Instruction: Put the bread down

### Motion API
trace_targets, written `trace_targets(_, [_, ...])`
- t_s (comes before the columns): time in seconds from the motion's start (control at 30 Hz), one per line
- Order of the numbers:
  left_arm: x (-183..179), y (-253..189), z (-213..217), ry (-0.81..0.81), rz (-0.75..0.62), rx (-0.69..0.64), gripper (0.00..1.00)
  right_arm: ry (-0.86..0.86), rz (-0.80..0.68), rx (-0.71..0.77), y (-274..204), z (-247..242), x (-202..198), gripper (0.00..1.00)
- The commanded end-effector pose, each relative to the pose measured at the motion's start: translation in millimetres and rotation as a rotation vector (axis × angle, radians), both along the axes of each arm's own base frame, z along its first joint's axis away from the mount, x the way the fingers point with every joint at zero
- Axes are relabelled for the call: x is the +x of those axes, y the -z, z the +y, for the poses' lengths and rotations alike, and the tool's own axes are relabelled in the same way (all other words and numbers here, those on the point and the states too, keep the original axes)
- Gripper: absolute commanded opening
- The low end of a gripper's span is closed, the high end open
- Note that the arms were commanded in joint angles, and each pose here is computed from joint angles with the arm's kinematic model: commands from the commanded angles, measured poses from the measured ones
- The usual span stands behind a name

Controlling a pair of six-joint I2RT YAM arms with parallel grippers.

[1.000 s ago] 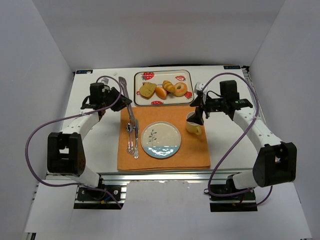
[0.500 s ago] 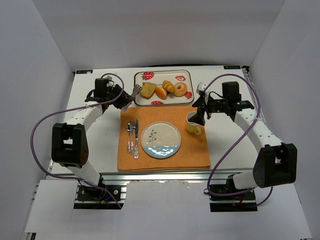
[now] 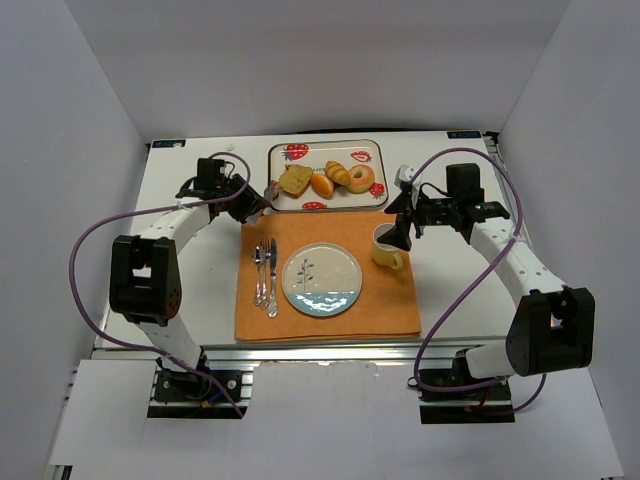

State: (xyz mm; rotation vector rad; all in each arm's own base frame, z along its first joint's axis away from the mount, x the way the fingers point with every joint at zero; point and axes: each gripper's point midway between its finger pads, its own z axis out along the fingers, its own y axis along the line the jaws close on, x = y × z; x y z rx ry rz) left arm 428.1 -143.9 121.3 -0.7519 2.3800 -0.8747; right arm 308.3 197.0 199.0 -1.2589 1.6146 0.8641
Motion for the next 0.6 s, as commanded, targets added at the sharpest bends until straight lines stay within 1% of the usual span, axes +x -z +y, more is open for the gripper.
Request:
trace_targets(0.0, [10, -19, -7, 0.01, -0.047, -0.018, 0.47, -0.011, -0.036, 0.028, -11, 0, -3, 0.89])
trace_targets(0.57, [20, -15, -23, 0.019, -0.048, -0.109, 0.47, -0.007, -0.032, 0.024, -7, -3, -3, 0.89])
